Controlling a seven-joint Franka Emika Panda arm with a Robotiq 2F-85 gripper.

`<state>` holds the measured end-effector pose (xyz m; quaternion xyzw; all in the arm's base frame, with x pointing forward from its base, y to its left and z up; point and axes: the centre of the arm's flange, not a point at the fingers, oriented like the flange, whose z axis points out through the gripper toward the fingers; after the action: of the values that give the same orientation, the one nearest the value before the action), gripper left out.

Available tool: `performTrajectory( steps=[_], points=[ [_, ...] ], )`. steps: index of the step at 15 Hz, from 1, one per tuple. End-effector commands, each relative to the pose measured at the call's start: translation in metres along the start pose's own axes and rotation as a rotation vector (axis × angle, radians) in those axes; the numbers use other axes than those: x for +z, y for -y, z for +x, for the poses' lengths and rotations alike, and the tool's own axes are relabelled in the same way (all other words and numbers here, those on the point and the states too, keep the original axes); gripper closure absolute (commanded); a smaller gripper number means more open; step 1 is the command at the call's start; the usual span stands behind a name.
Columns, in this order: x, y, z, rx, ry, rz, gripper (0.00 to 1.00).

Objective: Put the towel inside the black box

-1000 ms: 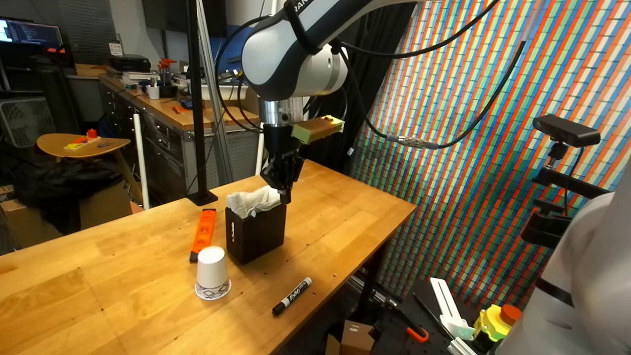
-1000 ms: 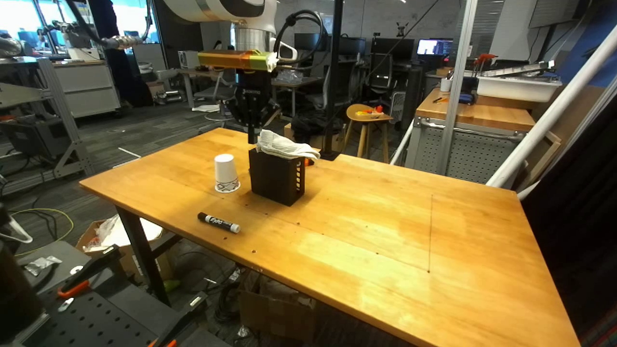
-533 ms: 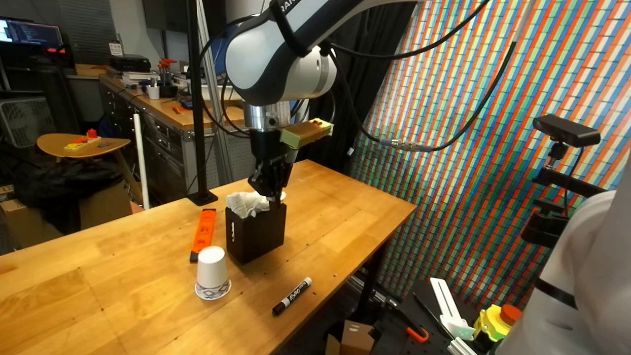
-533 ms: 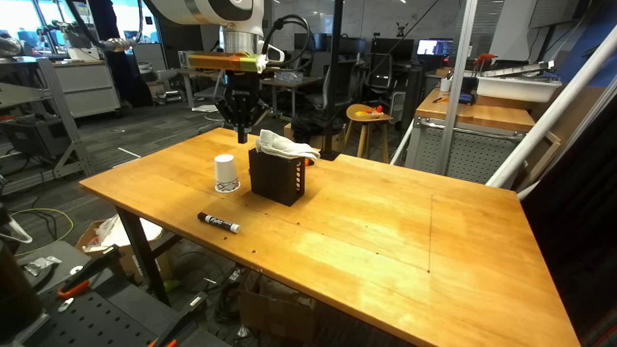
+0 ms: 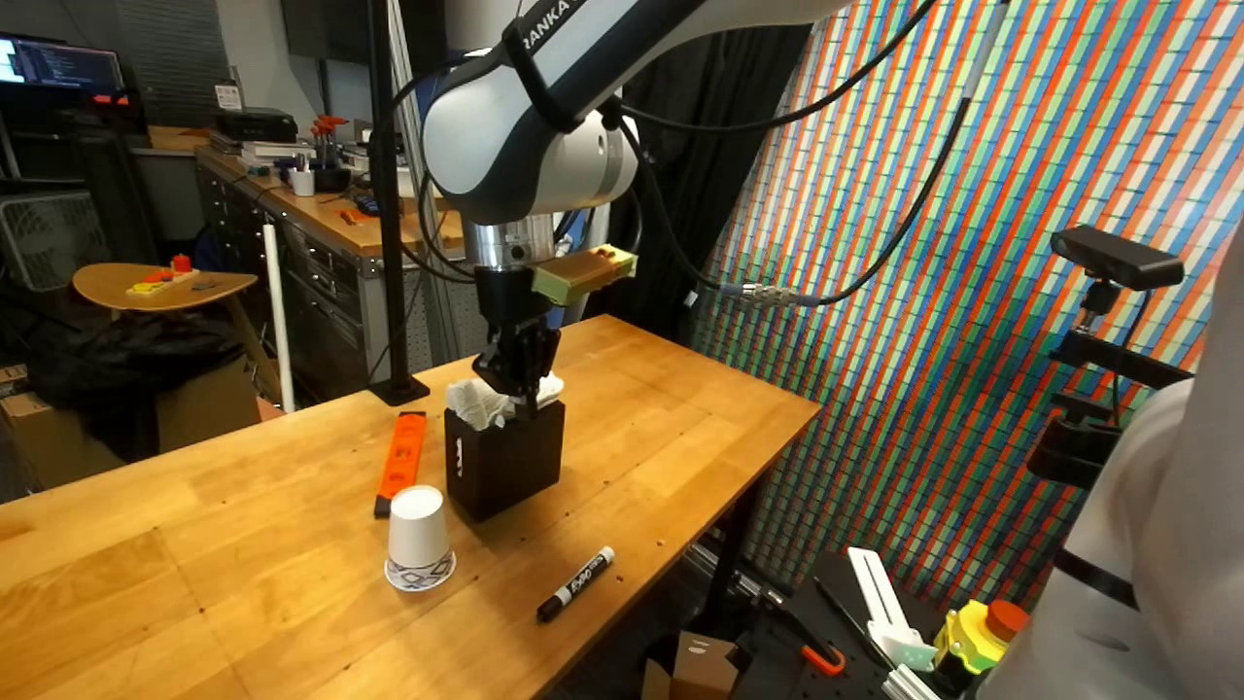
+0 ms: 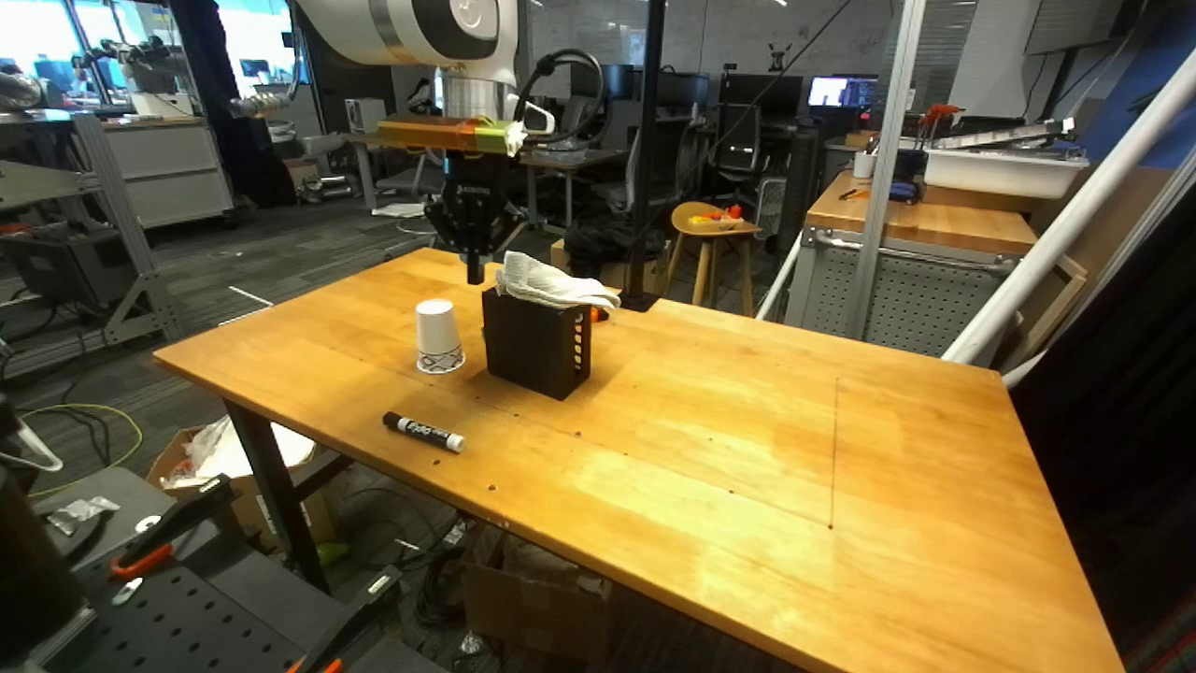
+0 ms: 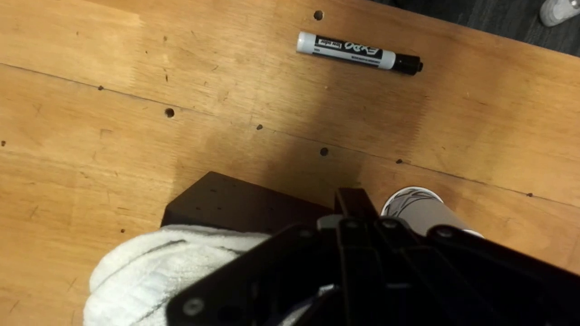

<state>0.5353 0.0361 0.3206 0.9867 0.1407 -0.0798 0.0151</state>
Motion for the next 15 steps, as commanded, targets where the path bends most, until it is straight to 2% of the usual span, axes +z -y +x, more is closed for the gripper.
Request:
performTrajectory(
  steps=[1, 11, 15],
  points=[
    [-0.004, -0.003, 0.022, -0.008, -0.017, 0.012, 1.0],
    [0.002, -0.023, 0.049, 0.004, -0.021, 0.008, 1.0],
    [0.002, -0.03, 0.06, -0.019, -0.03, -0.024, 1.0]
  ],
)
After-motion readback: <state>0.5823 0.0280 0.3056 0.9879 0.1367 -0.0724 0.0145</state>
